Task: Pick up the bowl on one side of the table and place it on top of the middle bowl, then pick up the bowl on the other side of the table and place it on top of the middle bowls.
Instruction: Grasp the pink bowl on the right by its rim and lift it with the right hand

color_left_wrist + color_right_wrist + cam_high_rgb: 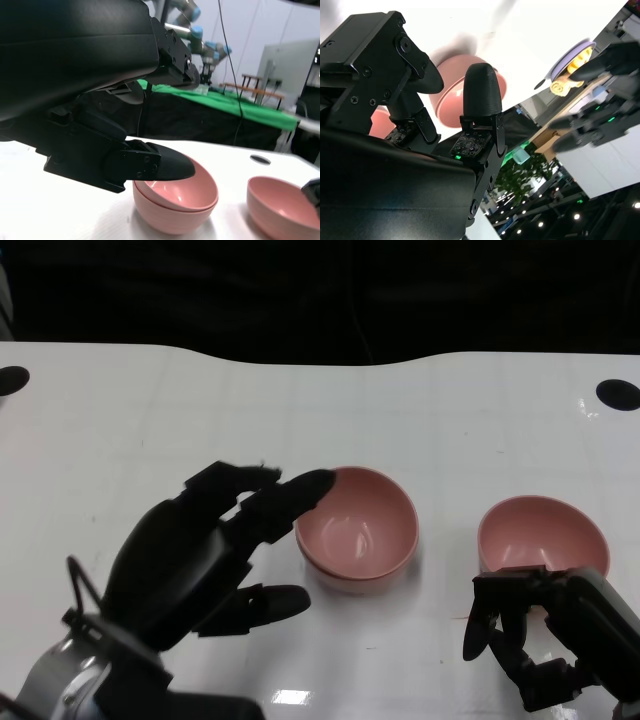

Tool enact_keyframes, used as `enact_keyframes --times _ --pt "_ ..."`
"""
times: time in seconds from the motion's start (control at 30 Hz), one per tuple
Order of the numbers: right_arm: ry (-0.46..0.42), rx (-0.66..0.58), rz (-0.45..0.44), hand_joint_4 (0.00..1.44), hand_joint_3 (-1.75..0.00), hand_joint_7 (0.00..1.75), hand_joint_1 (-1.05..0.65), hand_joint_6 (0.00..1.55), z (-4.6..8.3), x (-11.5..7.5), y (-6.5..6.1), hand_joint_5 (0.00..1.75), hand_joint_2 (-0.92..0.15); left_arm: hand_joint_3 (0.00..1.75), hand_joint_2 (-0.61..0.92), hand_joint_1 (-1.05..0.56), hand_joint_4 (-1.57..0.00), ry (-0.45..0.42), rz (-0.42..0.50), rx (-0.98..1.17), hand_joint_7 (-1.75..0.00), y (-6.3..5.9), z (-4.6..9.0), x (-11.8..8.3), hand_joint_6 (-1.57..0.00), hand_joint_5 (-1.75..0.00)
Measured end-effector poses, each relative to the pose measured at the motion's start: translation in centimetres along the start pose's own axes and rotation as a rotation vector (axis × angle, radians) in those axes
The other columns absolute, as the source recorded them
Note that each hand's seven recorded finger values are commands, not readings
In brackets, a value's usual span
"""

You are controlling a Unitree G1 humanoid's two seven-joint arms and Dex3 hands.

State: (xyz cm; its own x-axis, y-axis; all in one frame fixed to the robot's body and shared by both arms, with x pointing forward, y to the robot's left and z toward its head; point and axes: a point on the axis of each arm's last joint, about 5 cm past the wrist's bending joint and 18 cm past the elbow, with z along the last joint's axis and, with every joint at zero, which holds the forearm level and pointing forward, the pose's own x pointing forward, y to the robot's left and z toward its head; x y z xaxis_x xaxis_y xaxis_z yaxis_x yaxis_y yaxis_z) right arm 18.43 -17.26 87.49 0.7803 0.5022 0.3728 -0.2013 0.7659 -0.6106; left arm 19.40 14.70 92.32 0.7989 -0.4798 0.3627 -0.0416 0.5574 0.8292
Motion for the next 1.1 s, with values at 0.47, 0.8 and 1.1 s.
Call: enact_keyframes --times 0.47,0.8,1.1 --pt "0.0 -0.004 -0.006 0.86 -1.49 1.35 0.1 0.82 0.0 0.0 -0.1 1.75 -0.23 1.04 0.5 -0.08 -0.79 0.127 0.089 -0.131 -0.82 -1.0 -0.1 -6.0 -0.97 -1.51" --pt "0.04 -0.063 -0.065 0.77 -0.98 0.71 0.01 0.84 -0.1 -0.1 -0.9 1.26 -0.42 1.5 0.28 -0.13 -0.88 0.126 0.113 -0.183 -1.5 -1.7 -1.3 -6.4 -0.83 -1.75" --pt "0.244 -0.393 -0.072 0.42 -0.03 0.01 -0.4 0.52 2.4 0.4 -3.3 0.63 -0.86 1.48 0.27 -0.14 -0.85 0.112 0.109 -0.191 -1.49 -1.9 -1.6 -6.4 -0.8 -1.74"
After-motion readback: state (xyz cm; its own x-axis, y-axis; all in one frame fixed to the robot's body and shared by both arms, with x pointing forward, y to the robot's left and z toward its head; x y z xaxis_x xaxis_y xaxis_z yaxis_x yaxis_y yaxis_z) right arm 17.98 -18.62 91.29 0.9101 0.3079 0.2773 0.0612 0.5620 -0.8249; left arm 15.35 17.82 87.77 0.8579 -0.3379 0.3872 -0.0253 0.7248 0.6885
